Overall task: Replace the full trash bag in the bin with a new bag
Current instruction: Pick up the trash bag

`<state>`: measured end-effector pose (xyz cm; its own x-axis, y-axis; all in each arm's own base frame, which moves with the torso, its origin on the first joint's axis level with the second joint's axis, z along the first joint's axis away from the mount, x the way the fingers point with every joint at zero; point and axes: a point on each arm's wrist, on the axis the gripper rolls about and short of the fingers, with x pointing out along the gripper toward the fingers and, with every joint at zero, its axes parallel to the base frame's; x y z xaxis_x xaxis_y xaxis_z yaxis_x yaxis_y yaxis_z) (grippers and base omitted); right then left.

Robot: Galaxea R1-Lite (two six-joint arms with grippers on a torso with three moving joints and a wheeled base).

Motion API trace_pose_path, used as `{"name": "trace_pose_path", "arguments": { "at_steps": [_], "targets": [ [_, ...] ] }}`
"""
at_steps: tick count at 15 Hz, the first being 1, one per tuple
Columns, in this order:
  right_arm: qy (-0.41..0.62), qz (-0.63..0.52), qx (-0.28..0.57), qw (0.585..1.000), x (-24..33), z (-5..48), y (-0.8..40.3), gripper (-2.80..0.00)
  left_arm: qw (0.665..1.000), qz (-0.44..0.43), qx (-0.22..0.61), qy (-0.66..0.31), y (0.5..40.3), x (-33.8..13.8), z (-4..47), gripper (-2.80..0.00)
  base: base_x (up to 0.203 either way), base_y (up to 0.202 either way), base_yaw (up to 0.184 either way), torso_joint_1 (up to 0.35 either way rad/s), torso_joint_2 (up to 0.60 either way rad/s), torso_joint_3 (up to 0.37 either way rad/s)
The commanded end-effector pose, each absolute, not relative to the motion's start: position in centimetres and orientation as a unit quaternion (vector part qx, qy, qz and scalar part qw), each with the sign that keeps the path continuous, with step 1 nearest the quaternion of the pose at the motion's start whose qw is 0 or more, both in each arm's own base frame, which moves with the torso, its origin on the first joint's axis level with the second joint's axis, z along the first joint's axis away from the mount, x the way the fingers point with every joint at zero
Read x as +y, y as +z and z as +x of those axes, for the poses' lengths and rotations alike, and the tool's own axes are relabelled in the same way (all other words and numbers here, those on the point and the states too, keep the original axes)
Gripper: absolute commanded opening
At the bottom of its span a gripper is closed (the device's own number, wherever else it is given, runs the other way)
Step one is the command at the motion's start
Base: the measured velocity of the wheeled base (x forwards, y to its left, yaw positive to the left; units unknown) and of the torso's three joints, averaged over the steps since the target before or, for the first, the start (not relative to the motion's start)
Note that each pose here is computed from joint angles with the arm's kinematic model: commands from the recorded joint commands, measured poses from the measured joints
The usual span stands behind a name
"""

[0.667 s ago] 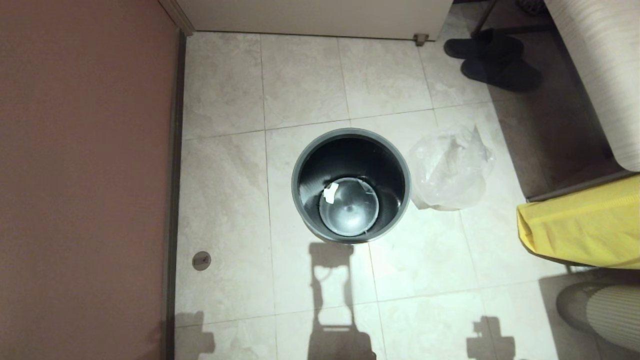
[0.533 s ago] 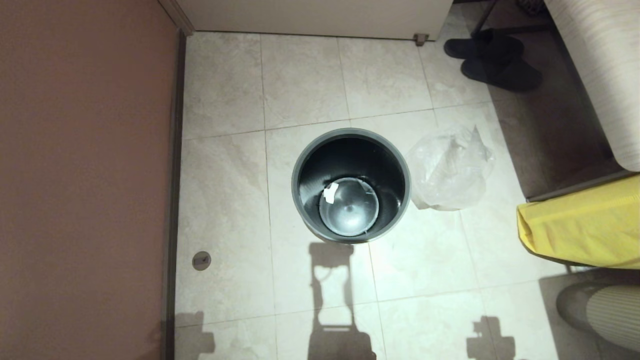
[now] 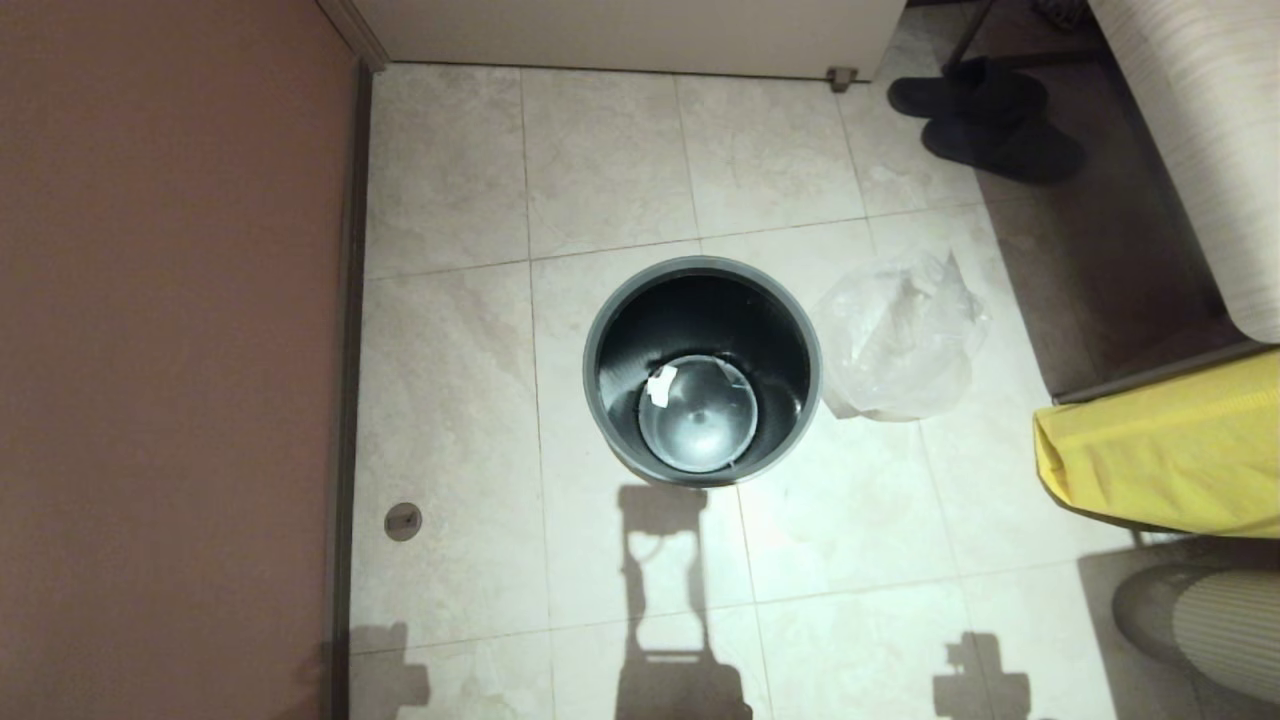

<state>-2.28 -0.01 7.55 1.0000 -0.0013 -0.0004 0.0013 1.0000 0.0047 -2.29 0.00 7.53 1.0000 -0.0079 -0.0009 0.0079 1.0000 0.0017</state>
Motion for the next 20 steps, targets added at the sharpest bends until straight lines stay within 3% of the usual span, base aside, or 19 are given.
{"name": "trace_pose_path", "arguments": {
  "at_steps": [1, 6, 12, 20],
  "targets": [
    [-0.001, 0.002, -0.002, 1.000, 0.0, -2.3, 7.6, -2.80, 1.000, 0.001, 0.001, -0.004, 7.5, 0.0, -2.3, -2.80, 0.000, 0.000, 0.000, 0.000, 0.00, 0.000],
    [0.003, -0.001, -0.025, 1.000, 0.0, -3.0, 9.8, -2.80, 1.000, 0.001, 0.001, -0.004, 7.5, 0.0, -2.3, -2.80, 0.000, 0.000, 0.000, 0.000, 0.00, 0.000],
    [0.016, -0.004, -0.012, 1.000, 0.1, -2.4, 15.7, -2.80, 1.000, 0.001, 0.001, -0.004, 7.5, 0.0, -2.3, -2.80, 0.000, 0.000, 0.000, 0.000, 0.00, 0.000],
    [0.042, -0.037, 0.068, 0.996, 0.2, 4.3, 23.1, -2.80, 1.000, 0.001, 0.001, -0.004, 7.5, 0.0, -2.3, -2.80, 0.000, 0.000, 0.000, 0.000, 0.00, 0.000]
  ]
}}
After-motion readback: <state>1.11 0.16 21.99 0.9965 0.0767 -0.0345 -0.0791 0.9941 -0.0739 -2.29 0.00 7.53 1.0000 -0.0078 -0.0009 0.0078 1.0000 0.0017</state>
